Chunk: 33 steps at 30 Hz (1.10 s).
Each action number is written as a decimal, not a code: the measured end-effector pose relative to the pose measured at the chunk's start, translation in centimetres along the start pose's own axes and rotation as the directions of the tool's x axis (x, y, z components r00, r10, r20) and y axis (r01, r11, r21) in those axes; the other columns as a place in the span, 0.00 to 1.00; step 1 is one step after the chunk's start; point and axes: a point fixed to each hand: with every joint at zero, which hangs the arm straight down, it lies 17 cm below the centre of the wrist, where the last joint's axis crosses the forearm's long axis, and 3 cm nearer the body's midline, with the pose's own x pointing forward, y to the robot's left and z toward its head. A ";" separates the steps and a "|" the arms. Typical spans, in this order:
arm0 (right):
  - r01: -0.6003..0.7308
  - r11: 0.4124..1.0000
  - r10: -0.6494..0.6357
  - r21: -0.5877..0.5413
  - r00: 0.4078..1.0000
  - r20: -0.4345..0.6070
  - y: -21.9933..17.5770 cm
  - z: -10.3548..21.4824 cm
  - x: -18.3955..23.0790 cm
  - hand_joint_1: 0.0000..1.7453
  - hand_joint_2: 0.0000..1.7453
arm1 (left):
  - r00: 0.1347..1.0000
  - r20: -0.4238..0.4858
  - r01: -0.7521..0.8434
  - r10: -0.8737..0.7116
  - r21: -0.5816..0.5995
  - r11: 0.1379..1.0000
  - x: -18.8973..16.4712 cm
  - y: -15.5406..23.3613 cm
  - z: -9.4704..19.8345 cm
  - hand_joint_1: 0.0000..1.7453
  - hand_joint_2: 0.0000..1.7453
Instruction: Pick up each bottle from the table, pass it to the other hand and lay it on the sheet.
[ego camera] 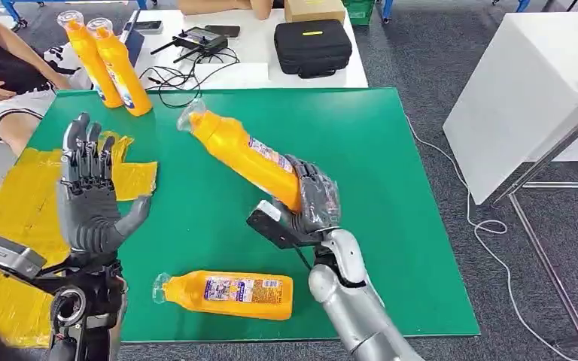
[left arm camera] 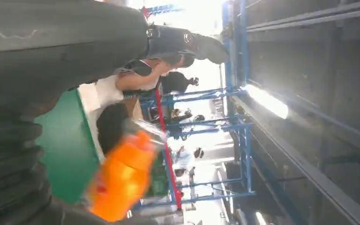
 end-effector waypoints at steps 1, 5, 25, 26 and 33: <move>0.032 0.999 -0.032 -0.040 0.999 0.005 -0.9 0.0 0.1 1.00 1.00 | 0.999 -0.026 -0.019 0.019 -0.003 1.000 -0.5 -0.2 0.1 0.00 1.00; 0.171 0.962 -0.167 -0.212 0.985 0.039 -4.7 0.2 0.4 1.00 1.00 | 0.991 -0.132 -0.021 0.018 -0.021 1.000 -3.7 -1.6 0.5 0.00 1.00; 0.356 0.913 -0.296 -0.197 0.914 0.278 -4.8 1.8 7.5 1.00 1.00 | 0.963 -0.238 -0.167 0.126 -0.158 0.973 -6.7 -9.2 1.5 0.00 1.00; 0.345 0.921 -0.289 -0.180 0.916 0.279 -4.4 1.7 7.8 1.00 1.00 | 0.963 -0.238 -0.169 0.129 -0.157 0.973 -6.7 -9.1 1.5 0.00 1.00; 0.297 0.953 -0.267 -0.067 0.920 0.286 -0.9 2.3 9.5 1.00 1.00 | 0.961 -0.239 -0.176 0.136 -0.156 0.972 -6.7 -9.0 1.6 0.00 1.00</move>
